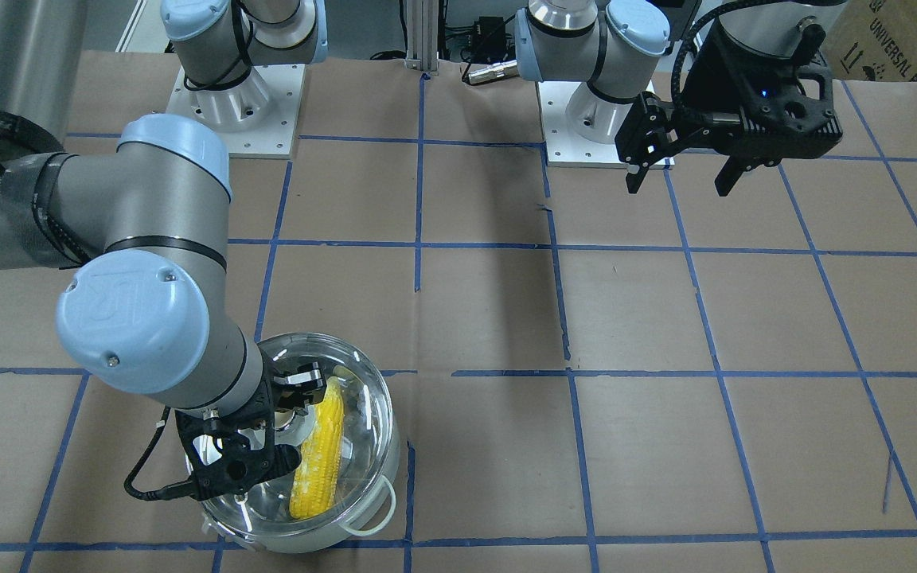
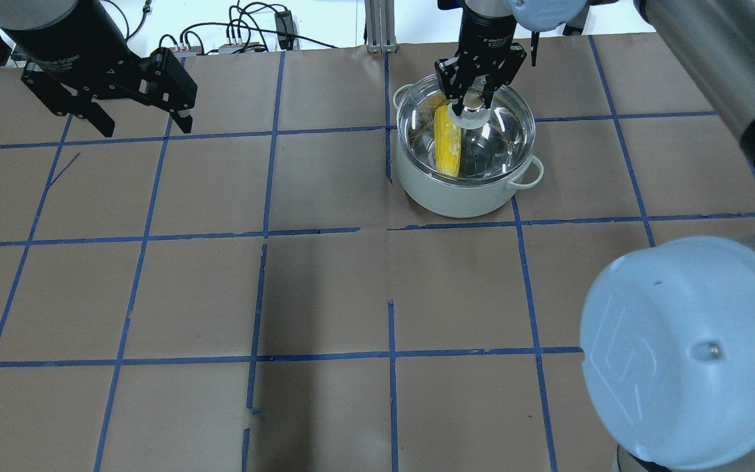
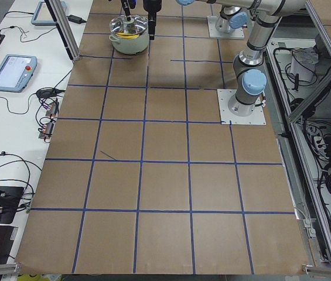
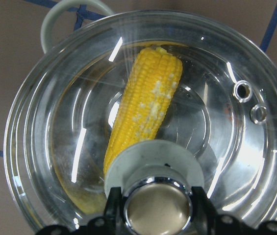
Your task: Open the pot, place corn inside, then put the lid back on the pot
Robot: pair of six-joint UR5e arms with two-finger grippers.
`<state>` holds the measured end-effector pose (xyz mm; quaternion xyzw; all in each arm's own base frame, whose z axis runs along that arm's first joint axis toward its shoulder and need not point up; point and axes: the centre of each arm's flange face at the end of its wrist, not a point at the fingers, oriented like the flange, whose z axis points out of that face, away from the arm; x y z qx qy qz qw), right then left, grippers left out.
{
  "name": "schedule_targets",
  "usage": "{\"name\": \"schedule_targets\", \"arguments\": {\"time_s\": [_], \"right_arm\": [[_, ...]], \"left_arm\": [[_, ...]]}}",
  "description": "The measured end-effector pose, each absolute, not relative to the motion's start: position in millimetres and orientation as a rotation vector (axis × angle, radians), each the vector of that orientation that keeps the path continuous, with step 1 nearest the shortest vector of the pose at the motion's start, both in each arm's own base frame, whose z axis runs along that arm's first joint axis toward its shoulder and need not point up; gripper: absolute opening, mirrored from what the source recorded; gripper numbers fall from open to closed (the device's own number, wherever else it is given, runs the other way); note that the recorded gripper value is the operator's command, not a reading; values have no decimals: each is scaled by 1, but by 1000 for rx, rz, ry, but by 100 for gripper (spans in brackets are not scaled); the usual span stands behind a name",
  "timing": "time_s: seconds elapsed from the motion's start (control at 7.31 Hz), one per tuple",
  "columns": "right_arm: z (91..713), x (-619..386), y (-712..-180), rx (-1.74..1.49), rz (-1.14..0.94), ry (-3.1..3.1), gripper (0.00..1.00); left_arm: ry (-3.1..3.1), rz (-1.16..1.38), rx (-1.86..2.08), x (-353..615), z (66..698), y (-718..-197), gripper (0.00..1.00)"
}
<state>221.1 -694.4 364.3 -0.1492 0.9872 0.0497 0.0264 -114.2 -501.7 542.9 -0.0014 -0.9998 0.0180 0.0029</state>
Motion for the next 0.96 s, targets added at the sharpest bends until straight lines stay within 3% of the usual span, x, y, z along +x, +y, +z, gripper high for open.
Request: {"name": "schedule_targets", "arguments": {"time_s": [0.14, 0.68, 0.96], "right_arm": [[364, 221, -694, -464, 152, 3053, 97], [366, 224, -693, -454, 148, 3060, 100], [401, 219, -677, -445, 119, 3062, 100]], "left_arm": [[-3135, 57, -4, -114, 543, -502, 100], [-3135, 57, -4, -114, 543, -502, 100], [-3136, 57, -4, -114, 543, -502, 100]]}}
